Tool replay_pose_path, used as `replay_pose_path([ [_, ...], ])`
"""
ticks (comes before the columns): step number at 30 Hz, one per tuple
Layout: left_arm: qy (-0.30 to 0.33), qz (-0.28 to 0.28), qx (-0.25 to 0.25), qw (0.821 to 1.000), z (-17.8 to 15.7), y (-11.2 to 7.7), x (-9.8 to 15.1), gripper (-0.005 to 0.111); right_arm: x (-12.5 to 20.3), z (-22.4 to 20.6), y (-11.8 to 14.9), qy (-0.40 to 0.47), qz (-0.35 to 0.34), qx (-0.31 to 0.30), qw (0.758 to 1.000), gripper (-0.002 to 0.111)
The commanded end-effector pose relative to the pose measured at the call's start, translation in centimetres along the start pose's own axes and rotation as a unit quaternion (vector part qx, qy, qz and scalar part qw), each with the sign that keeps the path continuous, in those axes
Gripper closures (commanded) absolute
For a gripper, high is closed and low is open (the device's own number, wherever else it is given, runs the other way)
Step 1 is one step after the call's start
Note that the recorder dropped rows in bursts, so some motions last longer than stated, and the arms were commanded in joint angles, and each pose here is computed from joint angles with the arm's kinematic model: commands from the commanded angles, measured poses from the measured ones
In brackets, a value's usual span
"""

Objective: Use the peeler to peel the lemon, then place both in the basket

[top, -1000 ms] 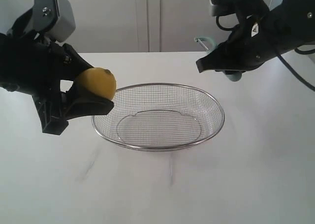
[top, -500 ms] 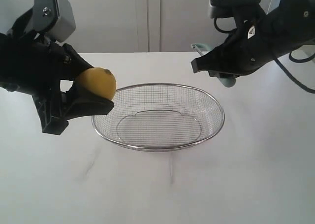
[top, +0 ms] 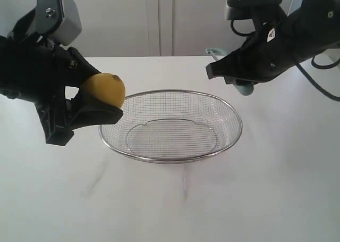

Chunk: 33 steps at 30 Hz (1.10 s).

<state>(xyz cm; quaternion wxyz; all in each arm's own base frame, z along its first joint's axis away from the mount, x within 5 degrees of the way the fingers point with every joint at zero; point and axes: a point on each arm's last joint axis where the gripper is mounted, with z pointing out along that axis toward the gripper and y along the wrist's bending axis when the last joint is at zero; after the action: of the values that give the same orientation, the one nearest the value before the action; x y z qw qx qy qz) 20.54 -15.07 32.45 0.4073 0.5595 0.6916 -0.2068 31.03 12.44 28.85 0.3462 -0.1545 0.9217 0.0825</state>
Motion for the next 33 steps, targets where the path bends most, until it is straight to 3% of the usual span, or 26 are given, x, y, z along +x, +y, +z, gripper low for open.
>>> replay_pose_path([
  [1, -0.009, -0.009, 0.005, 1.000, -0.3, -0.2, -0.2, 0.107, -0.1, -0.2, 0.0, 0.002, 0.029, -0.013, 0.999, 0.108],
  [10, -0.009, -0.008, 0.003, 1.000, -0.3, -0.2, -0.2, 0.107, -0.3, 1.2, 0.3, -0.010, 0.051, -0.027, 0.998, 0.108],
  [17, -0.009, -0.008, 0.003, 1.000, -0.3, -0.2, -0.2, 0.107, 0.7, 5.9, 1.9, 0.044, -0.042, -0.041, 0.997, 0.108],
  [23, -0.009, -0.008, 0.003, 1.000, -0.3, -0.2, -0.2, 0.107, 2.6, 10.3, 2.0, 0.087, -0.033, -0.041, 0.995, 0.108],
  [33, -0.009, -0.008, 0.003, 1.000, -0.3, -0.2, -0.2, 0.107, 3.5, 12.4, 2.5, 0.094, -0.049, -0.045, 0.993, 0.108],
])
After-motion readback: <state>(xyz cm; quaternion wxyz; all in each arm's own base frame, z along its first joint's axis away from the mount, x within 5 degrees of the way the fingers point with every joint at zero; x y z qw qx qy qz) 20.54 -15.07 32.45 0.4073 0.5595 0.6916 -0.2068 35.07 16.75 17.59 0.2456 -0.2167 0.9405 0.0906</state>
